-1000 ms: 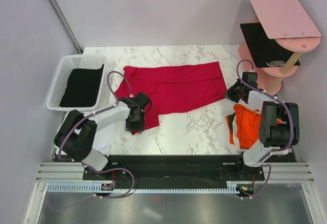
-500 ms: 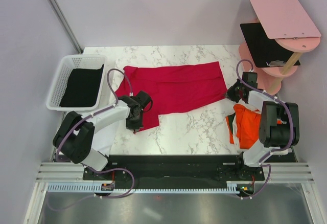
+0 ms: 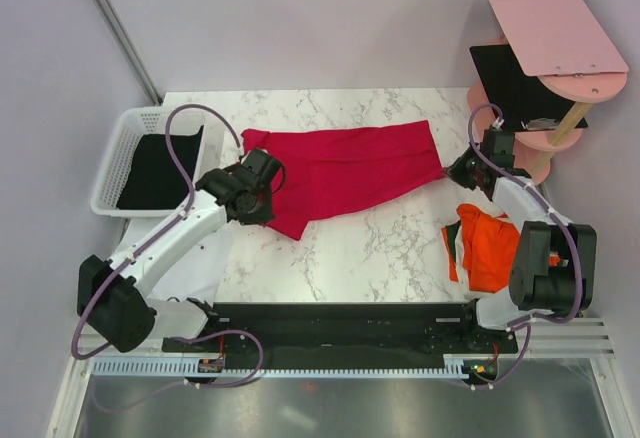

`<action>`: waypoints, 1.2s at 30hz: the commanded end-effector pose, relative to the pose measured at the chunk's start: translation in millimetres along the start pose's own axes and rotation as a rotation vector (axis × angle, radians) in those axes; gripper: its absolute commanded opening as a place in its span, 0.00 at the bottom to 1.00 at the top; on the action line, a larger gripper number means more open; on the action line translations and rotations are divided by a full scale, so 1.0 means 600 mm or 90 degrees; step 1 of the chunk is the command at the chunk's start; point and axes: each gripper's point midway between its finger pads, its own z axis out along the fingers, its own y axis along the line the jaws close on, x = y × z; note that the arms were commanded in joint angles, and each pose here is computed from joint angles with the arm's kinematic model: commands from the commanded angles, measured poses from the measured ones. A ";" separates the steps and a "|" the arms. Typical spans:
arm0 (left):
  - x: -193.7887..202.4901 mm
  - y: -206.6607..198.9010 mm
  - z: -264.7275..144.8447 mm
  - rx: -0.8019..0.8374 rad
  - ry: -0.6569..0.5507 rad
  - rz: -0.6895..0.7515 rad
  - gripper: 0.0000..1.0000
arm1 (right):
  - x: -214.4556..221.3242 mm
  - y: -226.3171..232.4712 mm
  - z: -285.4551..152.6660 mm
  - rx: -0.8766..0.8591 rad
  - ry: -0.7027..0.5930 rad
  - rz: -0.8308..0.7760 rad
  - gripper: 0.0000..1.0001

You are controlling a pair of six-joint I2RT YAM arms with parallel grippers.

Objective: Fold and stack the t-shirts
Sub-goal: Grap the side of the flattened tshirt closest away from the robot with both arms, then fold the other side of the tshirt into a rectangle

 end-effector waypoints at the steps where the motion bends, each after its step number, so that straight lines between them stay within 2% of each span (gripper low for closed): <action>1: -0.076 -0.002 -0.015 0.004 -0.050 -0.026 0.02 | -0.046 0.029 -0.002 -0.022 -0.037 -0.032 0.00; 12: -0.245 0.013 0.019 0.036 -0.107 -0.071 0.02 | -0.063 0.029 0.113 -0.016 0.014 -0.014 0.00; 20: -0.300 0.003 0.071 0.043 -0.093 -0.078 0.02 | -0.082 0.035 0.156 -0.019 0.017 -0.017 0.00; 26: -0.335 -0.007 0.096 0.054 -0.097 -0.089 0.02 | -0.055 0.006 0.197 0.015 0.073 -0.018 0.02; 31: -0.346 -0.012 0.102 0.062 -0.098 -0.088 0.02 | -0.044 0.010 0.195 -0.003 0.091 -0.027 0.13; 32: -0.348 -0.012 0.102 0.063 -0.100 -0.083 0.02 | -0.050 0.020 0.187 -0.011 0.084 -0.031 0.21; 34: -0.348 -0.008 0.104 0.058 -0.099 -0.083 0.02 | -0.069 0.038 0.172 -0.031 0.063 -0.044 0.26; 35: -0.348 -0.007 0.104 0.059 -0.099 -0.082 0.02 | -0.073 0.045 0.166 -0.036 0.058 -0.048 0.35; 36: -0.348 -0.007 0.104 0.061 -0.098 -0.082 0.02 | -0.080 0.052 0.161 -0.042 0.050 -0.054 0.39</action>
